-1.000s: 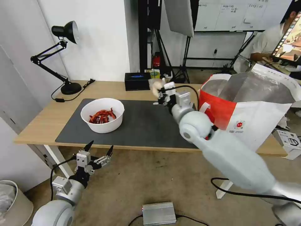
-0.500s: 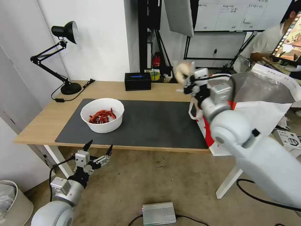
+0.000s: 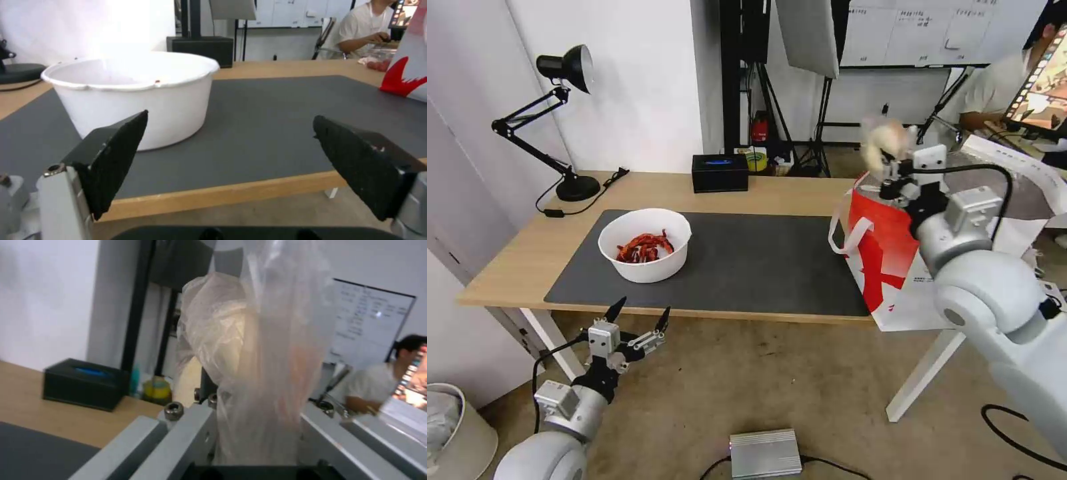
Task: Pick up the trash from the table and place it into the takeout bag.
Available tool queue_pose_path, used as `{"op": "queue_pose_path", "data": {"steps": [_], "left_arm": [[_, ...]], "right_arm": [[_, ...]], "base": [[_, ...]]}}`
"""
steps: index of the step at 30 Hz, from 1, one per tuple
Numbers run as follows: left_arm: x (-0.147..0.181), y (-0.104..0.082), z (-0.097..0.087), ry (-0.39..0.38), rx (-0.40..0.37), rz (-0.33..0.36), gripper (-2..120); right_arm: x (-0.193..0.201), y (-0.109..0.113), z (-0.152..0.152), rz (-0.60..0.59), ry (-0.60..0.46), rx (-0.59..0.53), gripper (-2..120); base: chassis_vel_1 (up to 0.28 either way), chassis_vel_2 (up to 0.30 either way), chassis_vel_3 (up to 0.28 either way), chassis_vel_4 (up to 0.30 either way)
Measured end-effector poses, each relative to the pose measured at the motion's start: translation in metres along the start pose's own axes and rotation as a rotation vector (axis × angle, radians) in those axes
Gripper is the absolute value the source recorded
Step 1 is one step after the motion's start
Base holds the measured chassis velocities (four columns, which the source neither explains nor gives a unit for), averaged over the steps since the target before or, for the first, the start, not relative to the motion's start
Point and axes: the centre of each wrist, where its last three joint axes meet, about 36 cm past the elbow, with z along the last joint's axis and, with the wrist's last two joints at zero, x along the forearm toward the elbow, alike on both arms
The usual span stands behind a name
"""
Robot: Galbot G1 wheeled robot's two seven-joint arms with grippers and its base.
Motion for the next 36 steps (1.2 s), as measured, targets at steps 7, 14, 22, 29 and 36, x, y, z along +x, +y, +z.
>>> {"op": "queue_pose_path", "data": {"steps": [7,14,22,29,36], "left_arm": [[0.001,-0.001,-0.001,0.002,-0.001,0.004,100],[0.001,0.001,-0.002,0.0,-0.004,0.008,100],[-0.003,0.002,-0.001,-0.003,-0.004,0.016,100],[-0.005,0.001,0.001,-0.001,0.0,0.02,100],[-0.004,-0.001,0.0,-0.002,0.001,0.024,100]], "right_arm": [[0.002,-0.006,-0.002,0.034,0.037,-0.026,3],[-0.001,-0.012,0.001,0.074,0.054,-0.028,3],[0.005,-0.023,0.004,0.112,0.087,-0.045,2],[0.014,-0.028,0.002,0.148,0.121,-0.082,2],[0.019,-0.04,-0.002,0.183,0.138,-0.071,27]], "base": [[0.0,0.0,0.0,0.0],[0.0,0.0,0.0,0.0],[0.0,0.0,0.0,0.0],[0.0,0.0,0.0,0.0],[0.0,0.0,0.0,0.0]]}}
